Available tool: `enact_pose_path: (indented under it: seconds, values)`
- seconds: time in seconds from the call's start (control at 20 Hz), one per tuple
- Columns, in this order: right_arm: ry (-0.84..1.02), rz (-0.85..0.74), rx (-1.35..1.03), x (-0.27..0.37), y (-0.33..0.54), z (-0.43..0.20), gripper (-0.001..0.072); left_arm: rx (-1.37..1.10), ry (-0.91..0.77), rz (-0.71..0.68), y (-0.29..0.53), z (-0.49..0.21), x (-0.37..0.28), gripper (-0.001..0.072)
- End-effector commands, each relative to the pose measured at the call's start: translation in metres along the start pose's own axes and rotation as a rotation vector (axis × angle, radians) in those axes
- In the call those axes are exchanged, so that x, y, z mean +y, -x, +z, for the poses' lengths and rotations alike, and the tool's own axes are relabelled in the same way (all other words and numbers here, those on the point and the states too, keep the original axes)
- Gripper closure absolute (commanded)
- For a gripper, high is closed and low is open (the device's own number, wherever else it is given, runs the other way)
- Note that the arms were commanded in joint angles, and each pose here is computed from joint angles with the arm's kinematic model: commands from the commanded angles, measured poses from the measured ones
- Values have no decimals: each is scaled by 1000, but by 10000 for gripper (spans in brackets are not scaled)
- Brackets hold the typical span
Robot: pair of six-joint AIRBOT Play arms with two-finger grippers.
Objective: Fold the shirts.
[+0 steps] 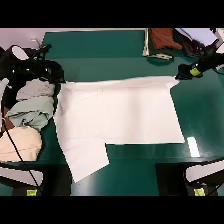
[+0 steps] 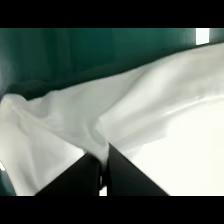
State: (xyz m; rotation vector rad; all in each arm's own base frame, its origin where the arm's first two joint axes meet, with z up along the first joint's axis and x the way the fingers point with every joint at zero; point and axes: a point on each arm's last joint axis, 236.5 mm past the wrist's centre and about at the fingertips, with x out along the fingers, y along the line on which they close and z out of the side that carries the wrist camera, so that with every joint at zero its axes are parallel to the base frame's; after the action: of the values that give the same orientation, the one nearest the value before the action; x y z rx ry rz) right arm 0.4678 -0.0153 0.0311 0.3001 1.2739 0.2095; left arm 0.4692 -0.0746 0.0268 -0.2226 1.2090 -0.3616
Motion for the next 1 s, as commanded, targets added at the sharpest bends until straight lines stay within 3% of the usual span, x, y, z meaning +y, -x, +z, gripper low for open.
enact_pose_path:
  seconds: [0.0, 0.2, 0.25, 0.3, 0.35, 0.55, 0.65, 0.95]
  values:
    - [-26, -25, 42, -13, -16, -25, 700, 94, 11, -20, -22, -34, 7, 684]
    - [-43, -17, 94, -12, -34, -48, 698, 162, 54, -16, -43, -65, 17, 683]
    - [-45, -14, 106, -11, -35, -51, 675, 163, 67, -6, -42, -65, 20, 647]
    - [-44, -13, 108, -11, -33, -52, 476, 161, 92, 4, -38, -64, 23, 330]
    - [-40, -14, 105, -9, -29, -52, 356, 158, 132, 17, -30, -64, 28, 151]
    - [-30, -18, 73, -3, 15, -58, 356, 128, 145, 105, 24, -84, 35, 168]
    - [-9, -15, 65, 9, 42, -68, 356, 149, 161, 172, 44, -127, 36, 168]
    - [91, -19, -55, 48, 88, -66, 356, 288, 300, 133, 38, -280, 7, 168]
